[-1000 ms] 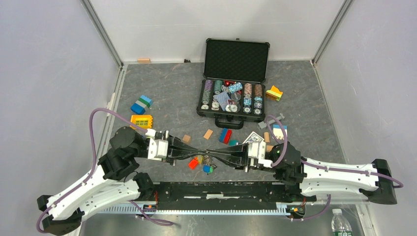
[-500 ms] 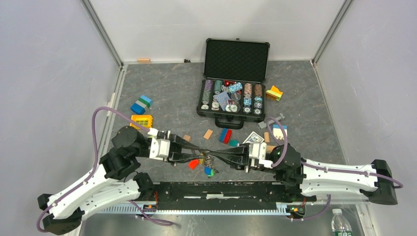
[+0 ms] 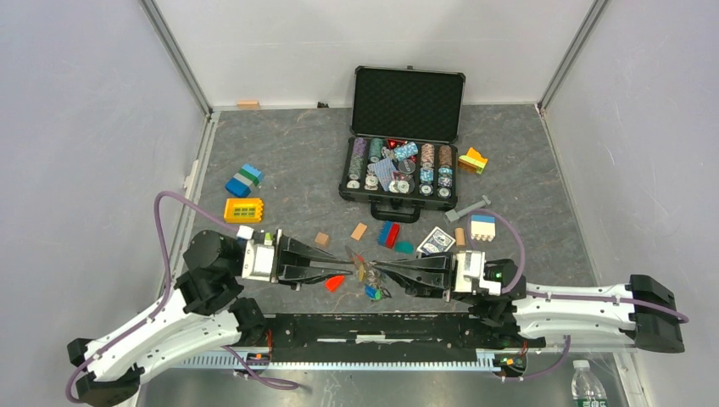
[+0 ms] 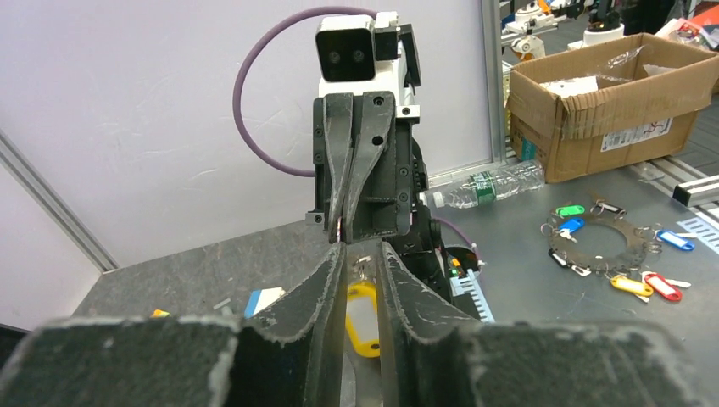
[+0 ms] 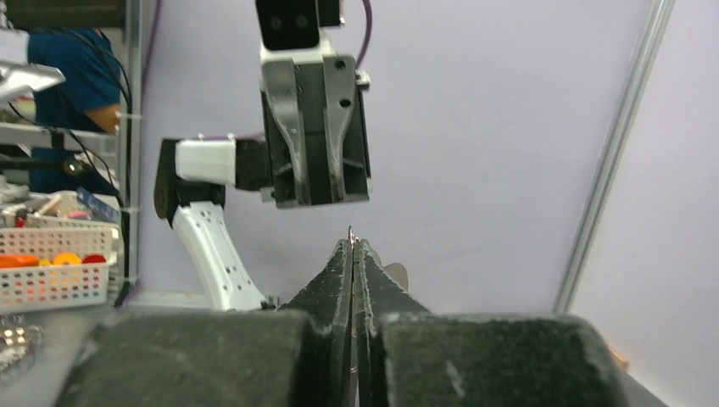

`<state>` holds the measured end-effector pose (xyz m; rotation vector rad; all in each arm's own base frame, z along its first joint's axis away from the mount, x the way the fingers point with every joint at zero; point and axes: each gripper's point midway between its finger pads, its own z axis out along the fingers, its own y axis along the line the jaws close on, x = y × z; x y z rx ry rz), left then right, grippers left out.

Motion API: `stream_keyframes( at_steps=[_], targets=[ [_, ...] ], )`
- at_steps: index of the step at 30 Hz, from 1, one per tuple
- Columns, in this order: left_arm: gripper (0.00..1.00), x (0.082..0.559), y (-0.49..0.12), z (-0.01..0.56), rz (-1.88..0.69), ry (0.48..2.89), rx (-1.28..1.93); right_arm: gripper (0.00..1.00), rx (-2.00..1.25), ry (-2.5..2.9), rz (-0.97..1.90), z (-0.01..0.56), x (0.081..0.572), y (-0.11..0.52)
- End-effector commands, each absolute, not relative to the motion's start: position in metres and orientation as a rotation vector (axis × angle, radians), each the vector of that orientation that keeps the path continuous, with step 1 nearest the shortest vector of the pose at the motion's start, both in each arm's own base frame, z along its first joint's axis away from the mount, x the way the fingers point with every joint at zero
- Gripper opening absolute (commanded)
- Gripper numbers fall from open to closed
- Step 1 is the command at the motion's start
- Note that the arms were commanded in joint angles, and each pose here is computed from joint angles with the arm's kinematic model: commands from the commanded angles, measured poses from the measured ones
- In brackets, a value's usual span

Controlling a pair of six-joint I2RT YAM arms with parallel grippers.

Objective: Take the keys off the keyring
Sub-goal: Remove the key from the keyring.

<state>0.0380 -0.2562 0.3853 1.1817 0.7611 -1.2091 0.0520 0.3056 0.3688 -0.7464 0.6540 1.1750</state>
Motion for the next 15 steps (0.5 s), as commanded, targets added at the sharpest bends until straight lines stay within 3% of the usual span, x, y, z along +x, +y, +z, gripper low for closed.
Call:
stream_keyframes(
  at_steps=[1,15],
  targets=[
    [0.25,0.036,-0.261,0.390,-1.279,0.771,1.152,0.00,-0.605,0.472,1.268,0.412,0.038,0.280],
    [0.16,0.033,-0.272,0.387,-1.334,0.766,1.199,0.00,-0.629,0.490,1.291,0.410,0.037,0.292]
  ],
)
